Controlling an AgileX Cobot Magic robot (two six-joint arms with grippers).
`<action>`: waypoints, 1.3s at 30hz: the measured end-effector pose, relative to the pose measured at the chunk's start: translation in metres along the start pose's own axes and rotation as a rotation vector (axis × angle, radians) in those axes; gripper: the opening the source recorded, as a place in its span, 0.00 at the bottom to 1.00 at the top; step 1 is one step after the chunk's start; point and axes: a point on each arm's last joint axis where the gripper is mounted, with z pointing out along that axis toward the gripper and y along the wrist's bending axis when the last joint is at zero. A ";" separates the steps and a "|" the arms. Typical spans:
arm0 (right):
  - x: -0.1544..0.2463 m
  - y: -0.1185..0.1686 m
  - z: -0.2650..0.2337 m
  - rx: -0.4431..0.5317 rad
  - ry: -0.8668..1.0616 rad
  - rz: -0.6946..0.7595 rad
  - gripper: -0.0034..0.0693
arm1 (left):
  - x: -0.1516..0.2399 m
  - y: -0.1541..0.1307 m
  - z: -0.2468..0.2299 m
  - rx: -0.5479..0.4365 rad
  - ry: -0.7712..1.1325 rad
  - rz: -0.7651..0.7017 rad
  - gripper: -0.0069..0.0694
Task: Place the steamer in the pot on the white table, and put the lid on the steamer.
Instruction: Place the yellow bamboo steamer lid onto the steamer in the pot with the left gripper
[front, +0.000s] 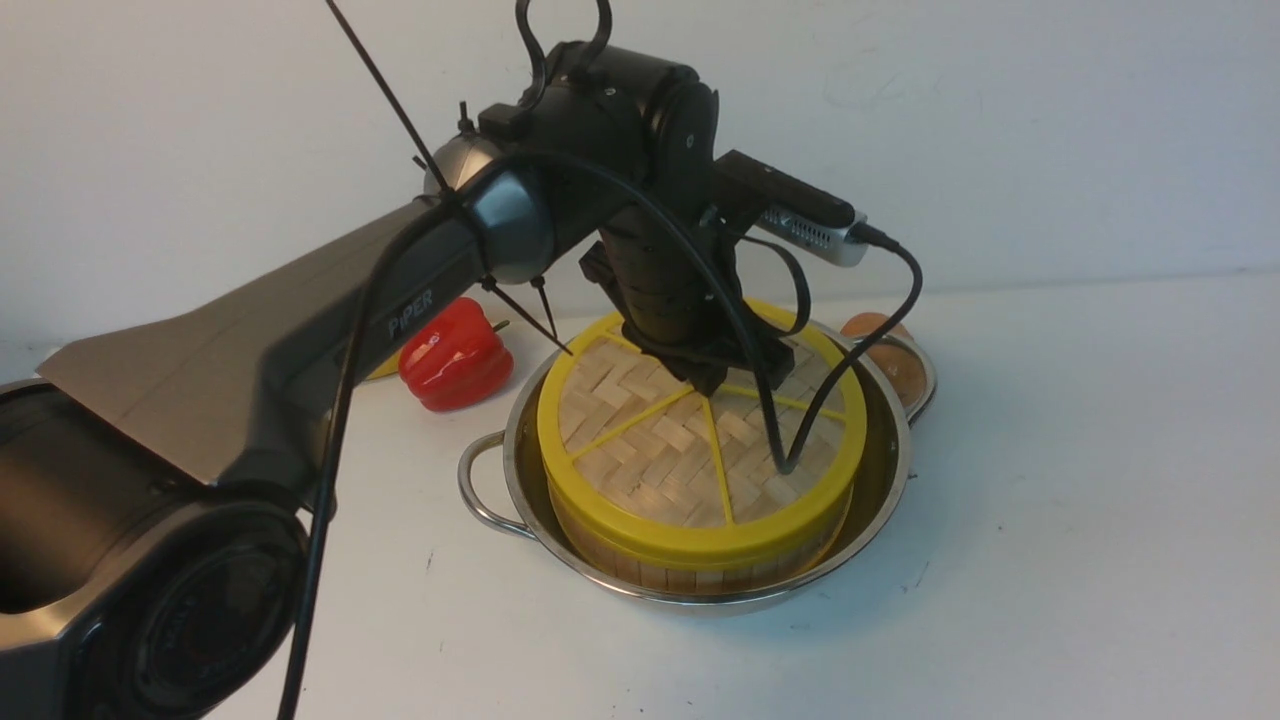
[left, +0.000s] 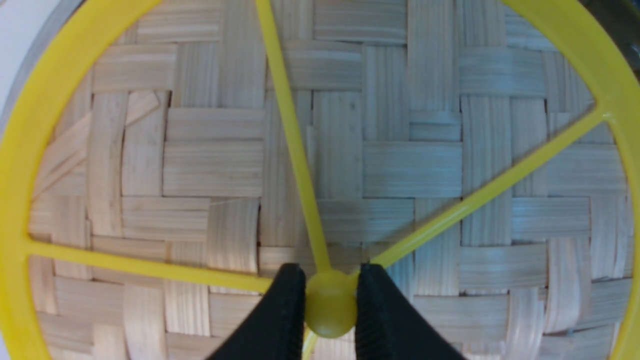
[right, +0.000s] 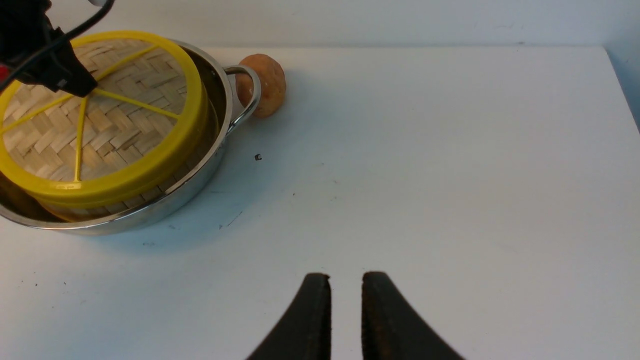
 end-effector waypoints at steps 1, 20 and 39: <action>0.000 0.000 0.000 0.000 0.000 0.000 0.20 | 0.000 0.000 0.000 0.000 0.000 0.000 0.25; 0.000 0.000 0.000 0.000 0.000 0.000 0.22 | 0.001 0.000 0.000 0.001 0.007 0.000 0.49; 0.000 0.000 0.000 0.001 0.000 -0.015 0.22 | -0.033 0.006 -0.075 -0.040 -0.199 0.002 0.50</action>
